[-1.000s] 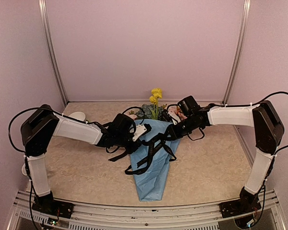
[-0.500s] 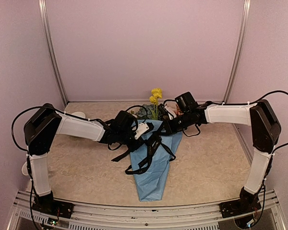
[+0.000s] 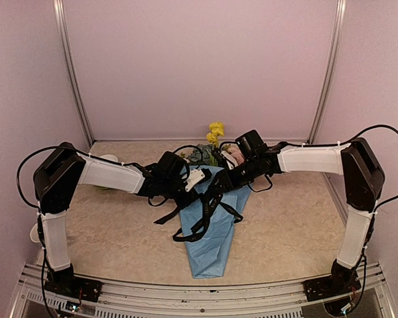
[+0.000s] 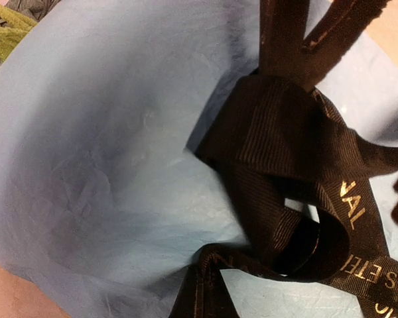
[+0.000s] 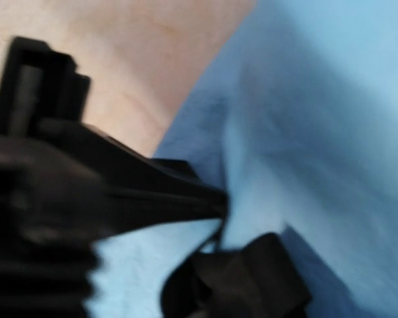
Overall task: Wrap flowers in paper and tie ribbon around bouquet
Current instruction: Cross the ribbon over the folded bouquet.
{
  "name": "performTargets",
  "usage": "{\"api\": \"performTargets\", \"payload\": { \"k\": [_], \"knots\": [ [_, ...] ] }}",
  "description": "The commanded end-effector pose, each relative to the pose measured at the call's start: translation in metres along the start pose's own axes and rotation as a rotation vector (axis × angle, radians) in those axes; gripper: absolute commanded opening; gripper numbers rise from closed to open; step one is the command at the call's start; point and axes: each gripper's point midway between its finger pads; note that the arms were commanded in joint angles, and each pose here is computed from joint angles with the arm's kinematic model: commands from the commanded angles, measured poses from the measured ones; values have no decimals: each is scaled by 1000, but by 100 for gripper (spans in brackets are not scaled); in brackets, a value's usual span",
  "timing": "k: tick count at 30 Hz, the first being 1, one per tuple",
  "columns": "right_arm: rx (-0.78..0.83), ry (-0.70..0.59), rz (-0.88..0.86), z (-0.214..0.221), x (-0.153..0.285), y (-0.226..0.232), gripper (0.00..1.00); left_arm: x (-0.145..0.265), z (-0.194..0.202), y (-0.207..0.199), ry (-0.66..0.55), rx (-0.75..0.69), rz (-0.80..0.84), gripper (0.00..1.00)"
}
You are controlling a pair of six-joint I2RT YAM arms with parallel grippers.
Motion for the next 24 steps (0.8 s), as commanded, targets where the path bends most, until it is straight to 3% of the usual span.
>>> {"api": "performTargets", "payload": {
  "k": [1,15,24],
  "knots": [
    [17,-12,78,-5,17,-10,50,-4,-3,2,-9,15,17,0],
    [-9,-80,112,-24,51,-32,59,-7,-1,3,-1,30,33,0],
    [-44,-36,96,10,53,-33,49,-7,-1,3,1,35,36,0]
  ]
}}
Point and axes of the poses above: each gripper's point midway between its finger pads, its own x axis back along the fingers, its own y axis along the line the jaws close on, z = x × y, and after that the axes turned 11 degrees about -x, right-handed
